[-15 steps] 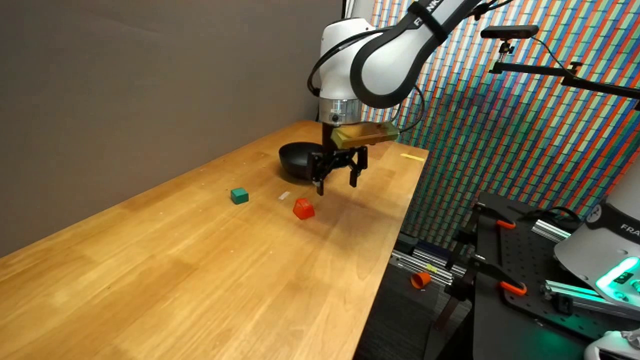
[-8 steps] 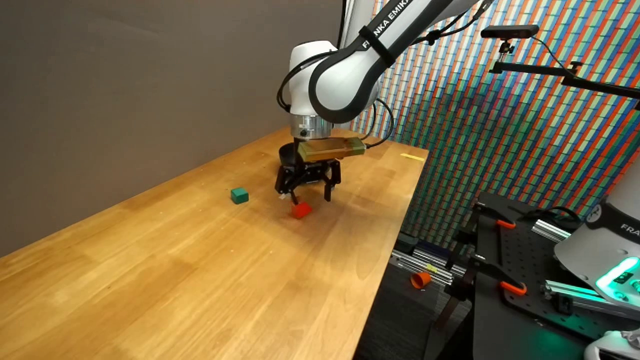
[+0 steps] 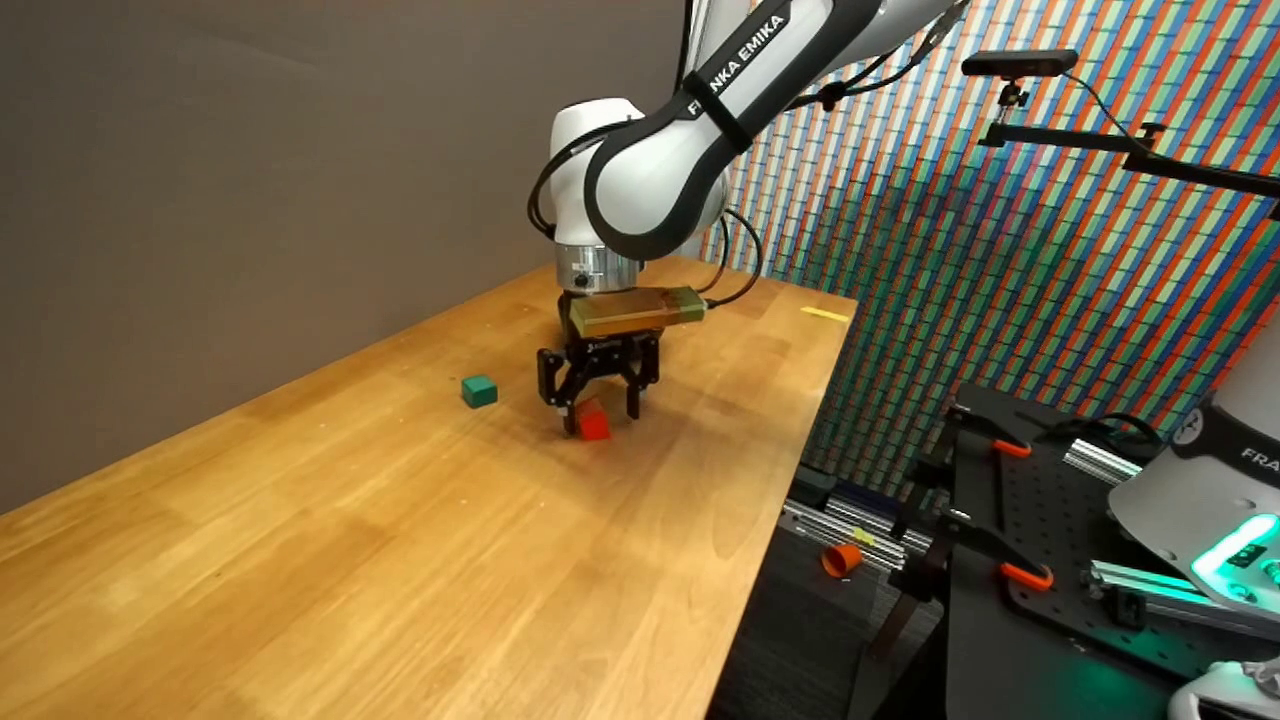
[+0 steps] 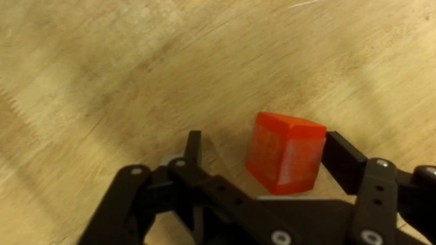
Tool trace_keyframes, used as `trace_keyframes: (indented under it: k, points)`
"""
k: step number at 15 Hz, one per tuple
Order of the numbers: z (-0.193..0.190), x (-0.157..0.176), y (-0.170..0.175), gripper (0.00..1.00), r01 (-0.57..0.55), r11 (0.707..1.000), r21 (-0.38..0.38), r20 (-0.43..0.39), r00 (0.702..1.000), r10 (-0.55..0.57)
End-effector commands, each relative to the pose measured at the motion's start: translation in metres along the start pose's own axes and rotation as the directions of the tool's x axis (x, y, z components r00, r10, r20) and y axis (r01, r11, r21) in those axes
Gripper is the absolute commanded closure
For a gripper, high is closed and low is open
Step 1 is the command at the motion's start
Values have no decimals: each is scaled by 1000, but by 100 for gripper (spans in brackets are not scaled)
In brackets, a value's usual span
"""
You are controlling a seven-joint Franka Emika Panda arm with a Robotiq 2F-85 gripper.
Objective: Put the blocks in the bowl
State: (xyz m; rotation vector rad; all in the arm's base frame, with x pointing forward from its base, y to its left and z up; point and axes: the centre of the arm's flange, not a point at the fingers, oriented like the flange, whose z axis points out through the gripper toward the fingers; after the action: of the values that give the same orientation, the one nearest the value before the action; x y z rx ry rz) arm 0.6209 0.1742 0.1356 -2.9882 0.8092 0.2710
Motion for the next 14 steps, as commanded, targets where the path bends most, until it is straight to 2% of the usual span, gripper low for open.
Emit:
trace_keyframes:
  k: [1, 4, 7, 10, 14]
  points:
    - [2, 11, -7, 42, 14, 1000, -14, 0, 1000, -14]
    - [-8, 5, 4, 64, -4, 998, -60, -61, 998, 1]
    - [-34, -2, 28, 87, -59, 993, -103, -137, 990, 44]
    - [-62, 7, 57, 88, -166, 977, -132, -235, 963, 132]
    - [-100, 13, 87, 88, -278, 952, -131, -336, 915, 221]
